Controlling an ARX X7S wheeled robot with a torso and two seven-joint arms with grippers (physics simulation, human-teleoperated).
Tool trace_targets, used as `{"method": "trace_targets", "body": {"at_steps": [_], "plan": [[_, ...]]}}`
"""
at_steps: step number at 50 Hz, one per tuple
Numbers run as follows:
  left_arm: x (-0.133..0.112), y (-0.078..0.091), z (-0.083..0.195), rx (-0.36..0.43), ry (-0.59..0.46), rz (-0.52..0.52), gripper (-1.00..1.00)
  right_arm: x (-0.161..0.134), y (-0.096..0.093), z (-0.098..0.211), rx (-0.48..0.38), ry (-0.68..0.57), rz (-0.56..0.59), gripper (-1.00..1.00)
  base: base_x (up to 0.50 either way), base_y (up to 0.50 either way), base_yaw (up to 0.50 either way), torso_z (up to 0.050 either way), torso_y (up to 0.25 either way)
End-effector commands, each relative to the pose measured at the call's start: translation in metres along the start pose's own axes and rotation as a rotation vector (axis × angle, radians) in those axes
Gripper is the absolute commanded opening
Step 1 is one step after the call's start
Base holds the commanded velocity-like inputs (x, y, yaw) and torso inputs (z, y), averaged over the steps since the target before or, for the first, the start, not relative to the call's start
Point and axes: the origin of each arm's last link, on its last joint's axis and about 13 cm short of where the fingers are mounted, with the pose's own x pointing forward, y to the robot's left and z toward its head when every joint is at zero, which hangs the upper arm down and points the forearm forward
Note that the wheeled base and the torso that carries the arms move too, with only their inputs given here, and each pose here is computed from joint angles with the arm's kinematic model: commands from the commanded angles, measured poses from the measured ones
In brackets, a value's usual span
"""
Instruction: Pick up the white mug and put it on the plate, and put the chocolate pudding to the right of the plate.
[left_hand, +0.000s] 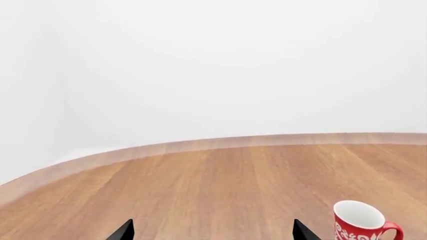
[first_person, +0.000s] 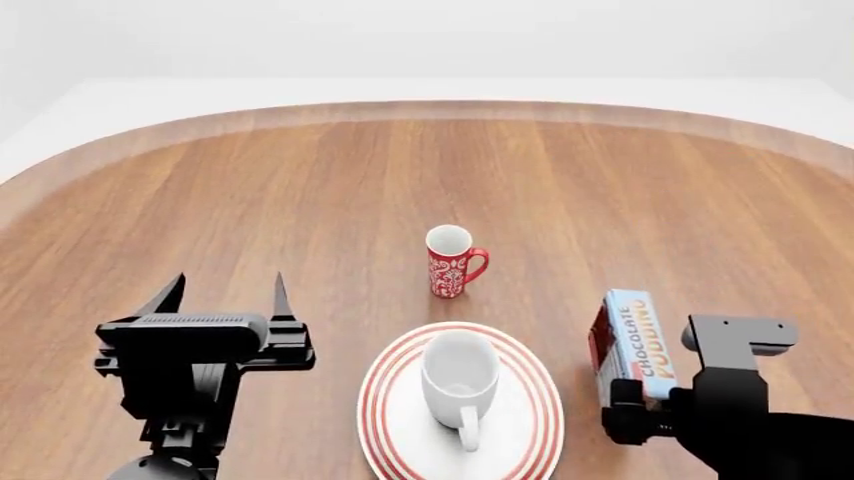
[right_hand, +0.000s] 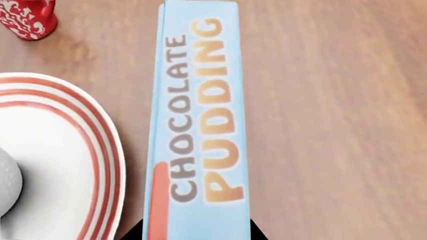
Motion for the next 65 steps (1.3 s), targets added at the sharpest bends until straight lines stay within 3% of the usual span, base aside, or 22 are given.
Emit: {"method": "trace_targets", "body": {"at_steps": [1,25,42,43,52,65], "plan": [[0.0,0.0,0.001,0.001,-0.002,-0.002,1.0,0.001,-0.006,-0.001,0.002,-0.001,-0.032,-1.0,0.0,0.0,0.0,0.0,0.0],[-0.003,0.0,0.0,0.002,-0.001,-0.006,1.0,0.021,-0.008,-0.014,0.006,0.058,-0.016,-1.0,0.0,0.0,0.0,0.0,0.0],[-0.002,0.0,0.001,0.002,-0.002,-0.005,1.0,0.02,-0.01,-0.012,0.015,0.061,-0.009,-1.0,0.0,0.0,0.0,0.0,0.0],[-0.002,0.0,0.0,0.002,-0.001,-0.004,1.0,0.019,-0.01,-0.011,0.015,0.058,-0.007,1.0,0.0,0.0,0.0,0.0,0.0],[-0.001,0.0,0.002,0.002,-0.003,-0.005,1.0,0.0,-0.011,0.006,0.02,-0.019,-0.008,1.0,0.0,0.0,0.0,0.0,0.0],[-0.002,0.001,0.002,0.004,-0.002,-0.002,1.0,-0.081,-0.009,0.049,0.01,-0.3,0.024,1.0,0.0,0.0,0.0,0.0,0.0]]}}
